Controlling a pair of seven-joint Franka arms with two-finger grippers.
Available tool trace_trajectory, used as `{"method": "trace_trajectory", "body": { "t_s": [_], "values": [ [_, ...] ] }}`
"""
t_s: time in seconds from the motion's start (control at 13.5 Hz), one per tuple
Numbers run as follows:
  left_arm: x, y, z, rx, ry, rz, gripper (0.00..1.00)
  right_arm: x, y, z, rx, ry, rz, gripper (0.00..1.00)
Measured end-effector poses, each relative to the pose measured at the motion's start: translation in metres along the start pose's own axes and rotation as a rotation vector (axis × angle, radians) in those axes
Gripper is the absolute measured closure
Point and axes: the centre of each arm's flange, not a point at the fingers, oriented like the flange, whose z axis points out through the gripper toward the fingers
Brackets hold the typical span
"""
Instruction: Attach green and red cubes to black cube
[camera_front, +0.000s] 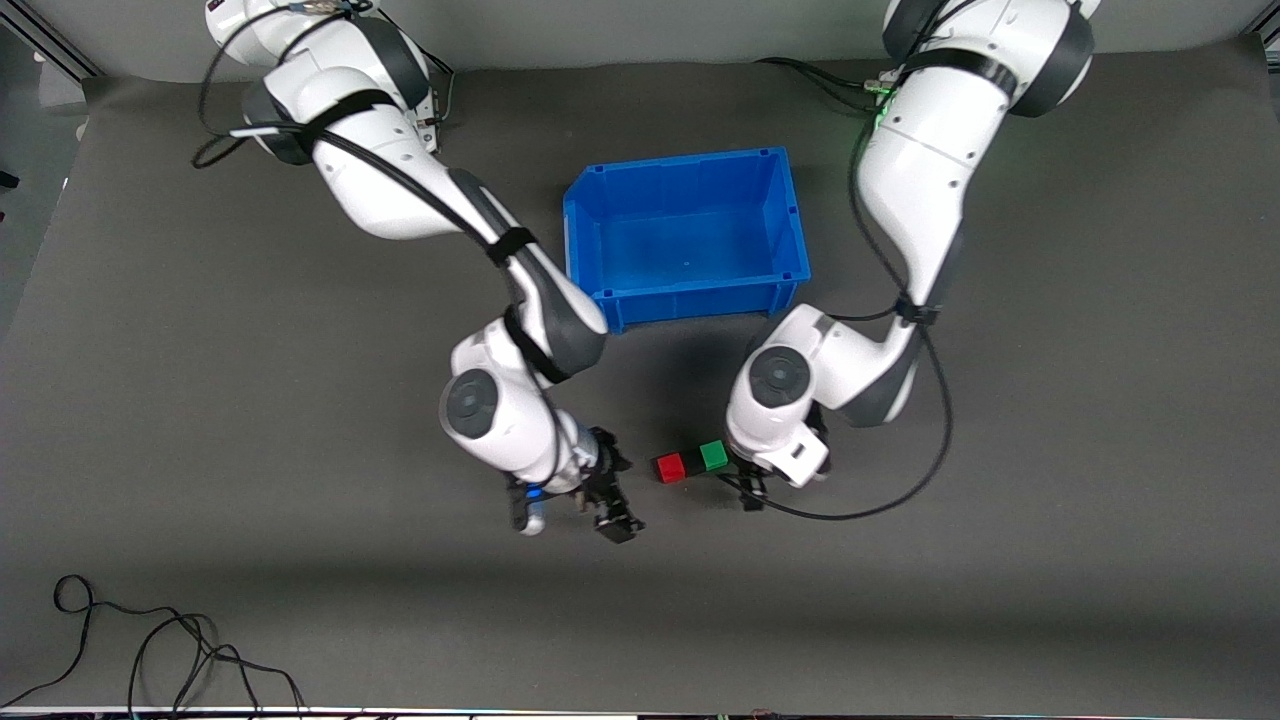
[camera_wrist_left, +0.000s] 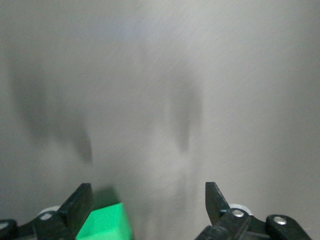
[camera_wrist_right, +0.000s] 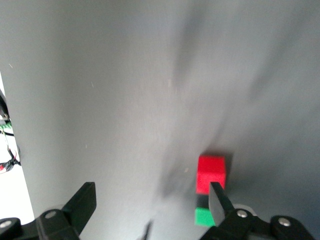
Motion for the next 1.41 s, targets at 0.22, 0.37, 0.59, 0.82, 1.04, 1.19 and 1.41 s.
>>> {"method": "trace_trajectory", "body": {
  "t_s": [0.22,0.37,0.59,0.82,1.04,1.19,1.41],
  "values": [
    [0.061,0.047,-0.08,-0.004,0.01,0.072,0.0,0.024,0.0,-0.055,-0.123,0.034,-0.173,0.0],
    [0.097,0.059,-0.146,0.022,0.004,0.153,0.0,0.037,0.0,-0.099,-0.155,0.051,-0.268,0.0],
    [0.162,0.061,-0.236,0.077,-0.008,0.294,0.0,0.051,0.01,-0.156,-0.192,0.071,-0.375,0.0],
    [0.239,0.048,-0.301,0.169,-0.028,0.465,0.0,0.073,0.021,-0.21,-0.231,0.084,-0.465,0.0],
    [0.312,0.032,-0.355,0.219,-0.078,0.638,0.0,0.083,0.028,-0.251,-0.243,0.084,-0.543,0.0],
    [0.346,0.021,-0.39,0.234,-0.133,0.731,0.0,0.094,0.034,-0.28,-0.241,0.086,-0.678,0.0],
    [0.373,0.017,-0.419,0.207,-0.169,0.856,0.0,0.127,0.06,-0.321,-0.296,0.107,-0.795,0.0]
  ]
}}
